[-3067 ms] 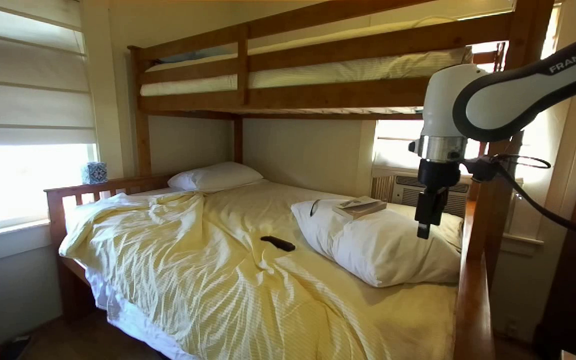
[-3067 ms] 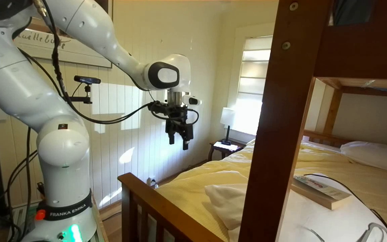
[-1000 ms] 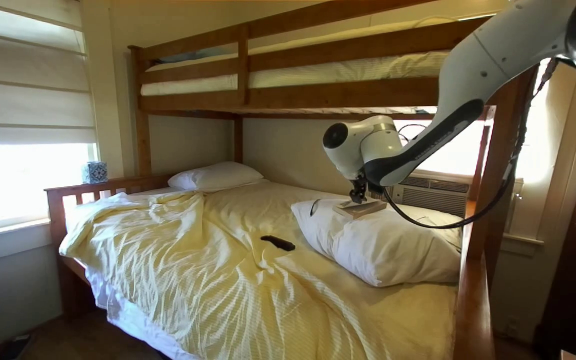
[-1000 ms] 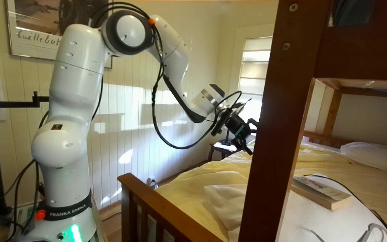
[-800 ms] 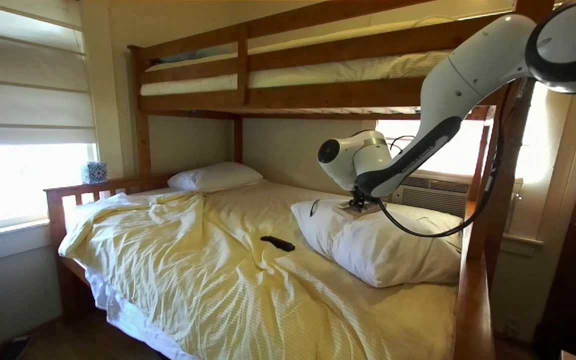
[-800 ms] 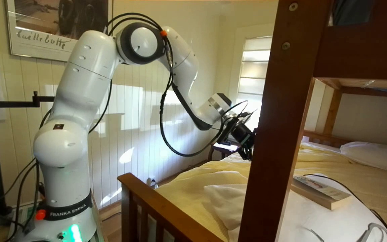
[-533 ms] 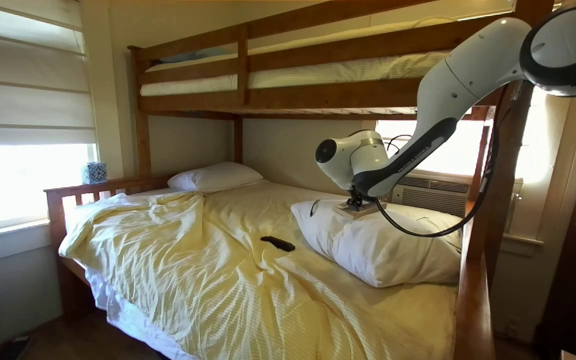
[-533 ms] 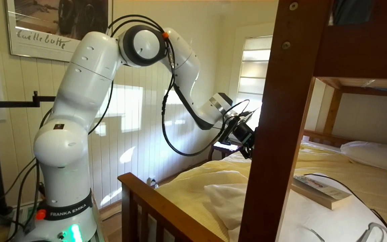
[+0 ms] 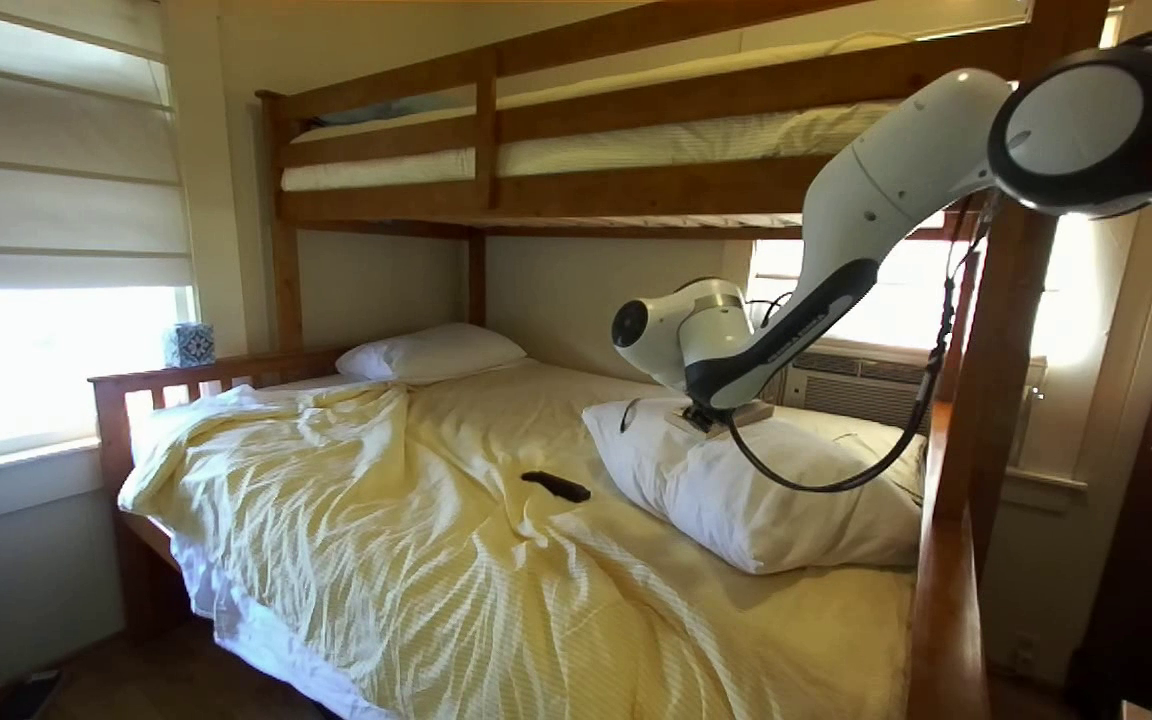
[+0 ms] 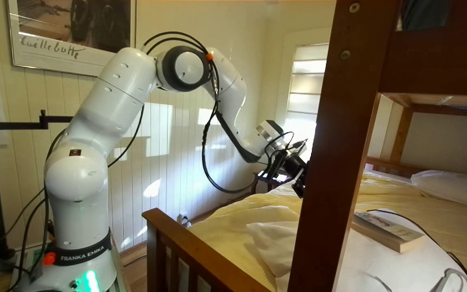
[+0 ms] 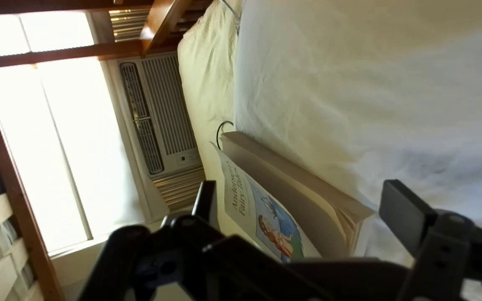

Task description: Take the book off of the pillow

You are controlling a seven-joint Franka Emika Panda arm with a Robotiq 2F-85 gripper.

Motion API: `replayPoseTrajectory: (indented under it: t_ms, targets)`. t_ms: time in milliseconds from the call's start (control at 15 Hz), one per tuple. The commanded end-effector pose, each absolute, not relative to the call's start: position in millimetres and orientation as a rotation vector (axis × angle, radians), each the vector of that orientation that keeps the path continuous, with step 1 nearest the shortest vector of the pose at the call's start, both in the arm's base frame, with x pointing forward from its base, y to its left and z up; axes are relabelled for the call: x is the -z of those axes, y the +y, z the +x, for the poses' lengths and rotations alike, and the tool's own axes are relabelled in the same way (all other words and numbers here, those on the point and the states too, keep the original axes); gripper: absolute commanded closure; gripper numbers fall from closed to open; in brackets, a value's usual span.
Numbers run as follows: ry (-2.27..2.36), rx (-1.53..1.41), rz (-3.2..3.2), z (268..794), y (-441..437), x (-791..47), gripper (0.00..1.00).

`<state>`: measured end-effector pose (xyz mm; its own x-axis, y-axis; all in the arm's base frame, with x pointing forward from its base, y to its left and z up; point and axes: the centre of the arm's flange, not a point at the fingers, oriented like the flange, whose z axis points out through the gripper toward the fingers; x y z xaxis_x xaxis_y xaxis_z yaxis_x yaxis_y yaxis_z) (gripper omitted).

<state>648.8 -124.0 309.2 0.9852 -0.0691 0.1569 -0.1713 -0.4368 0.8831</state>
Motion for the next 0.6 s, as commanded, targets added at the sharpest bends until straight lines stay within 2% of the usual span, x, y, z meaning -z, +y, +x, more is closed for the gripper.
replayPoseTrajectory:
  t_ms: [0, 267, 333, 400, 533]
  targets:
    - [-0.356, -0.176, 1.927, 725.1, -124.3, -275.5, 0.0]
    - [-0.438, -0.191, 1.918, 762.7, -136.0, -258.7, 0.0]
    - [-0.431, -0.158, 1.92, 759.9, -141.8, -263.5, 0.0]
    - [-0.391, -0.199, 1.924, 715.9, -129.3, -260.5, 0.0]
    - [-0.409, -0.187, 1.922, 726.3, -137.6, -261.5, 0.0]
